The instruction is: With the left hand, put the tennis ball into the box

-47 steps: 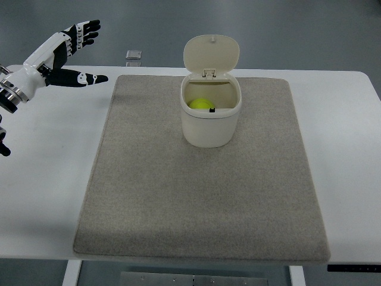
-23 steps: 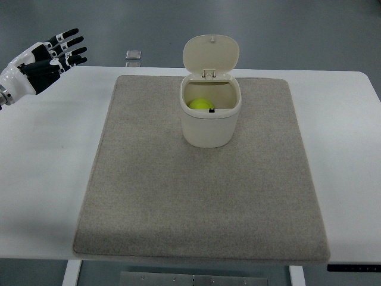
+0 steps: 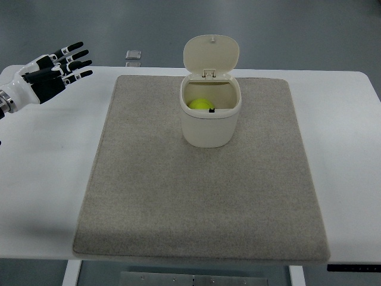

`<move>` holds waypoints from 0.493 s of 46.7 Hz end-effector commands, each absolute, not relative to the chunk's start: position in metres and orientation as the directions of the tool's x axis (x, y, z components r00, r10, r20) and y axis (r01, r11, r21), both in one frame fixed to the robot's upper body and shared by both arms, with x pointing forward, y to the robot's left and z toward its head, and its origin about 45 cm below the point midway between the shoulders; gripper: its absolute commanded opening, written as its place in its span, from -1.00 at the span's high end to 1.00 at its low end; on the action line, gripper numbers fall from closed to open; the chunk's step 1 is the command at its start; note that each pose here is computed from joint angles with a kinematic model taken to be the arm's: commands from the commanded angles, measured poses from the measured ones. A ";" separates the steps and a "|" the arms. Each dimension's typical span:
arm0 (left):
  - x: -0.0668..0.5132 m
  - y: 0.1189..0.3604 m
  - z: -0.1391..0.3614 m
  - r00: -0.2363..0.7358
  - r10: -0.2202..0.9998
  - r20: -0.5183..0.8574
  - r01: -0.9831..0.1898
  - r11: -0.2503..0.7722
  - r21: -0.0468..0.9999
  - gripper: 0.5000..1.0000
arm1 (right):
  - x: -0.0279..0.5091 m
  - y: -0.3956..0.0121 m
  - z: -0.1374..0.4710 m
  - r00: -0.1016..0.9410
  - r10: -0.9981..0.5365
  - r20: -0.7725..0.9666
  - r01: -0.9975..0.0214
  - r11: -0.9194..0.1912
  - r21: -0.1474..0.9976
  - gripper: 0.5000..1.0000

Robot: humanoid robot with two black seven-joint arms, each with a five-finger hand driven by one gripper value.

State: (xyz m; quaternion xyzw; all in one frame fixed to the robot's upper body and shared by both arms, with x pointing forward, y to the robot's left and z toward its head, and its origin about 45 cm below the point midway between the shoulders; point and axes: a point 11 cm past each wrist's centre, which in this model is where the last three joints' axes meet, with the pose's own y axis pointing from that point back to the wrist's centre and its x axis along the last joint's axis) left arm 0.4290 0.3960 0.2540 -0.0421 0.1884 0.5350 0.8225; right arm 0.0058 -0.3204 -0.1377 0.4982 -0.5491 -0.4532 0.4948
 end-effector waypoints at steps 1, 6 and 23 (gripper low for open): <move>0.429 0.397 0.254 0.356 0.864 -0.355 -0.896 0.423 0.131 -0.97 | 0.006 -0.320 -0.138 -0.013 -0.996 0.092 -0.099 0.093 0.991 -0.61; 0.430 0.396 0.257 0.360 0.862 -0.356 -0.897 0.425 0.123 -0.97 | 0.006 -0.320 -0.138 -0.015 -0.996 0.092 -0.099 0.093 0.991 -0.61; 0.433 0.376 0.256 0.380 0.800 -0.465 -0.887 0.458 0.063 -0.97 | 0.006 -0.320 -0.138 -0.015 -0.996 0.092 -0.099 0.093 0.991 -0.61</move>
